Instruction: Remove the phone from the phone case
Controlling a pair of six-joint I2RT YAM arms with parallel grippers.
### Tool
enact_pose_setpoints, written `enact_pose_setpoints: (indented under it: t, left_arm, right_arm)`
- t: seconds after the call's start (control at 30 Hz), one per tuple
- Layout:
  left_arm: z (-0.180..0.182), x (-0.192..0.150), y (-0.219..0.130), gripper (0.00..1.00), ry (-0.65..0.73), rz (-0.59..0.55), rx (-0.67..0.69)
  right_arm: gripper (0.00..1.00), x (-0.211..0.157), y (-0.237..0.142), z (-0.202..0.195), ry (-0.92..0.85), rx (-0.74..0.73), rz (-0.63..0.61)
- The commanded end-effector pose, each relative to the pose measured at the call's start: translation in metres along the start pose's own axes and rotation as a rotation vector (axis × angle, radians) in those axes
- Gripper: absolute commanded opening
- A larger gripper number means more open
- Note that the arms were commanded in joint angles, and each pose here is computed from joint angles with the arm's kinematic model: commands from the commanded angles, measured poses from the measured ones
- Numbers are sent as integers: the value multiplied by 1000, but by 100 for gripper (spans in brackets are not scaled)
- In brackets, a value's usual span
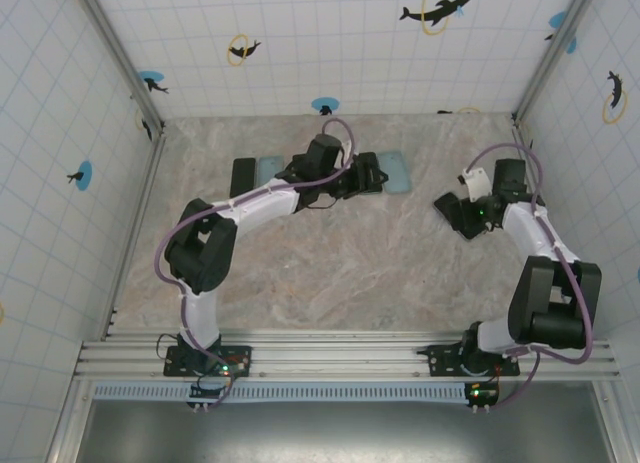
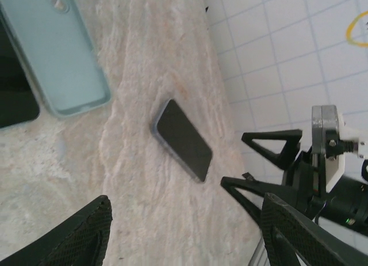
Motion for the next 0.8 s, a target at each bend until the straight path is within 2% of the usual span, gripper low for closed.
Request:
enact_pose_setpoints:
  t: [0.0,0.07,0.5,0.77]
  left_arm:
    - [-26,-6,-19,70,120,-8,-84]
    - [-28,-9,-23,73,133,-5,-102]
    - [-38,-23,-30,74,214,43,-175]
    - [-32,-29,-27,73,207,71,-179]
  right_arm:
    - [99,-26,6,2,-159,24,107]
    - [99,-31,12,0,-165,31,132]
    - [97,-30,50,-16,-150,112,201]
    - [97,-34,65,-17,-139,150,234]
Point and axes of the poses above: each hand's point on the last joint's axis, 136 mm out from that joint toward the fingers, its own y axis out along the fingers, its own z axis along the line the jaws close on, x = y × z, the point moved 2 cm from there along -y, back along the fingers, and after that the axes turned 8 degrees about -y, right-handed, at the moved point
